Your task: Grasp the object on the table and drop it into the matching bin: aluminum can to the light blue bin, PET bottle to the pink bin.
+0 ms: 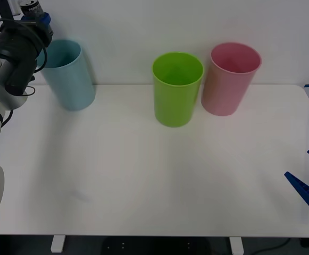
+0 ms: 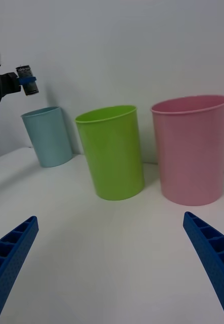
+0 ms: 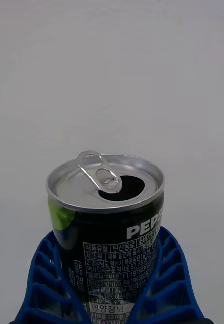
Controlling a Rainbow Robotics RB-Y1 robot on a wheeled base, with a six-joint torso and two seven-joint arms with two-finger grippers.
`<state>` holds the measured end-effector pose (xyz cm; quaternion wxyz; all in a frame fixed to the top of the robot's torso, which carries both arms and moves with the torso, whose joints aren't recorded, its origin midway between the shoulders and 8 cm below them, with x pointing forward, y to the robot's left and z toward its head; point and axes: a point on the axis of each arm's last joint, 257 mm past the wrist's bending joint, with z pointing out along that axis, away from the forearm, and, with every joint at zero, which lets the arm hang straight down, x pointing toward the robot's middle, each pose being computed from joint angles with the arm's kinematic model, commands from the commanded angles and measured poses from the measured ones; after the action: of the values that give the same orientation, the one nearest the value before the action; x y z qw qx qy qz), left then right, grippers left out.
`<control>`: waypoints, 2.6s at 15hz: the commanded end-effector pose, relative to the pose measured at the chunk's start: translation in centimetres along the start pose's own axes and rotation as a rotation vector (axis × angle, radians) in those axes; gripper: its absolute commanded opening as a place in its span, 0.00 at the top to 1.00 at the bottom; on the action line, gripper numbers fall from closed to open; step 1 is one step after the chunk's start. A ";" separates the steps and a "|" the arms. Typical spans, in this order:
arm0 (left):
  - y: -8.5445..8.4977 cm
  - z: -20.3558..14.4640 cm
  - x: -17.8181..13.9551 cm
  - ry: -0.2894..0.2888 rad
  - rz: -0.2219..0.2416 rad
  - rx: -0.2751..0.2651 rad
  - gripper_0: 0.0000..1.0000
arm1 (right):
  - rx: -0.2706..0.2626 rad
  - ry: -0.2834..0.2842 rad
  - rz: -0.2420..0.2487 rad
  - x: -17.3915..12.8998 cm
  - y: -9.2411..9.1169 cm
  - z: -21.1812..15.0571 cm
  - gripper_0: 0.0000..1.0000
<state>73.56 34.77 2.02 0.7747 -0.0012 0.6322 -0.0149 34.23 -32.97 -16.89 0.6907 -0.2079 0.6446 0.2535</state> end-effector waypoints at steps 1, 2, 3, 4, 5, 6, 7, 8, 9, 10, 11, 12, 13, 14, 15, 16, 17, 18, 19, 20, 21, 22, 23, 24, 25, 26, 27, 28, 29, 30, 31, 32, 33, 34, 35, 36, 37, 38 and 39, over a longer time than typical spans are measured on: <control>0.0 0.0 0.0 0.000 0.001 -0.001 0.78 | 0.000 0.000 0.000 0.0 0.0 0.0 0.00; 0.0 0.0 0.0 0.000 0.000 0.001 0.42 | 0.000 0.000 0.000 0.0 0.0 0.0 0.00; -0.1 0.0 0.0 0.000 0.001 0.002 0.01 | 0.000 0.000 0.000 0.0 0.0 0.0 0.00; 0.0 0.0 0.0 0.000 0.000 0.001 0.00 | 0.000 0.000 0.000 0.0 0.0 0.0 0.00; -0.1 0.0 0.0 0.000 0.001 0.003 0.00 | 0.000 0.000 0.000 0.0 0.0 0.0 0.00; -0.3 0.0 0.1 0.001 -0.004 0.006 0.00 | 0.000 0.000 0.000 0.0 0.0 0.0 0.00; -0.5 0.0 0.1 0.001 -0.012 0.010 0.00 | 0.000 0.000 0.000 0.0 0.0 0.0 0.00; -0.7 0.0 0.3 0.004 -0.017 0.014 0.00 | 0.000 0.000 0.000 0.0 0.0 0.0 0.00; -0.8 -0.1 0.5 0.007 -0.024 0.017 0.00 | 0.000 0.000 0.000 0.0 0.0 0.0 0.00; -0.8 -0.1 0.5 0.006 -0.028 0.020 0.00 | 0.000 0.000 0.000 0.0 0.0 0.0 0.00; -0.9 -0.2 0.7 0.008 -0.035 0.026 0.00 | 0.000 0.000 0.000 0.0 0.0 0.0 0.00; -0.9 -0.3 0.7 0.006 -0.045 0.035 0.00 | 0.000 0.000 0.000 0.0 0.0 0.0 0.00; -0.9 -0.6 0.8 0.004 -0.050 0.045 0.00 | 0.000 0.000 0.000 0.0 0.0 0.0 0.00; -1.0 -0.9 0.7 -0.003 -0.062 0.056 0.00 | 0.000 0.000 0.000 0.0 0.0 0.0 0.00; -1.1 -1.4 0.7 -0.011 -0.077 0.072 0.00 | 0.000 0.000 0.000 0.0 0.0 0.0 0.00; -1.4 -1.8 0.8 -0.014 -0.086 0.089 0.00 | 0.000 0.000 0.000 0.0 0.0 0.0 0.00; -1.8 -2.4 1.0 -0.017 -0.099 0.107 0.00 | 0.000 0.000 0.000 0.0 0.0 0.0 0.00; -2.1 -2.9 1.2 -0.016 -0.107 0.125 0.00 | 0.000 0.000 0.000 0.0 0.0 0.0 0.00; -2.4 -3.7 1.4 -0.016 -0.113 0.156 0.00 | 0.000 0.000 0.000 0.0 0.0 0.0 0.00; -2.5 -4.3 1.6 -0.015 -0.115 0.179 0.00 | 0.000 0.000 0.000 0.0 0.0 0.0 0.00; -2.6 -4.9 1.7 -0.014 -0.114 0.208 0.00 | 0.000 0.000 0.000 0.0 0.0 0.0 0.00; -2.5 -6.0 2.5 -0.003 -0.104 0.249 0.00 | 0.000 0.000 0.000 0.0 0.0 0.0 0.00; -2.4 -6.9 2.9 0.001 -0.106 0.273 0.00 | 0.000 0.000 0.000 0.0 0.0 0.0 0.00; -2.3 -7.8 3.4 0.006 -0.108 0.297 0.00 | 0.000 0.000 0.000 0.0 0.0 0.0 0.00; -2.5 -9.1 3.8 0.010 -0.113 0.330 0.00 | 0.000 0.000 0.000 0.0 0.0 0.0 0.00; -2.6 -10.2 4.3 0.015 -0.112 0.353 0.00 | 0.000 0.000 0.000 0.0 0.0 0.0 0.00; -2.5 -11.2 4.9 0.024 -0.110 0.370 0.00 | 0.000 0.000 0.000 0.0 0.0 0.0 0.00; -2.6 -12.8 5.7 0.037 -0.103 0.403 0.00 | 0.000 0.000 0.000 0.0 0.0 0.0 0.00; -2.4 -13.9 6.0 0.044 -0.099 0.421 0.00 | 0.000 0.000 0.000 0.0 0.0 0.0 0.00; -2.4 -15.0 6.5 0.053 -0.093 0.437 0.00 | 0.000 0.000 0.000 0.0 0.0 0.0 0.00; -2.1 -16.5 6.7 0.058 -0.081 0.461 0.00 | 0.000 0.000 0.000 0.0 0.0 0.0 0.00; -2.1 -17.7 6.9 0.059 -0.076 0.484 0.00 | 0.000 0.000 0.000 0.0 0.0 0.0 0.00; -1.7 -19.3 7.2 0.063 -0.066 0.508 0.00 | 0.000 0.000 0.000 0.0 0.0 0.0 0.00; -1.6 -20.6 7.6 0.071 -0.044 0.532 0.00 | 0.000 0.000 0.000 0.0 0.0 0.0 0.00; -1.4 -21.8 7.9 0.077 -0.025 0.553 0.00 | 0.000 0.000 0.000 0.0 0.0 0.0 0.00; -1.1 -23.2 8.1 0.084 -0.003 0.572 0.00 | 0.000 0.000 0.000 0.0 0.0 0.0 0.00; -0.7 -24.2 8.3 0.091 0.018 0.584 0.00 | 0.000 0.000 0.000 0.0 0.0 0.0 0.00; -0.2 -25.2 8.6 0.099 0.042 0.596 0.00 | 0.000 0.000 0.000 0.0 0.0 0.0 0.00; 0.3 -26.5 8.8 0.110 0.071 0.609 0.00 | 0.000 0.000 0.000 0.0 0.0 0.0 0.00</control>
<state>50.25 34.95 -11.54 0.7082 0.2432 0.6374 -0.1815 34.22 -32.97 -16.89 0.6907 -0.2079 0.6446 0.2535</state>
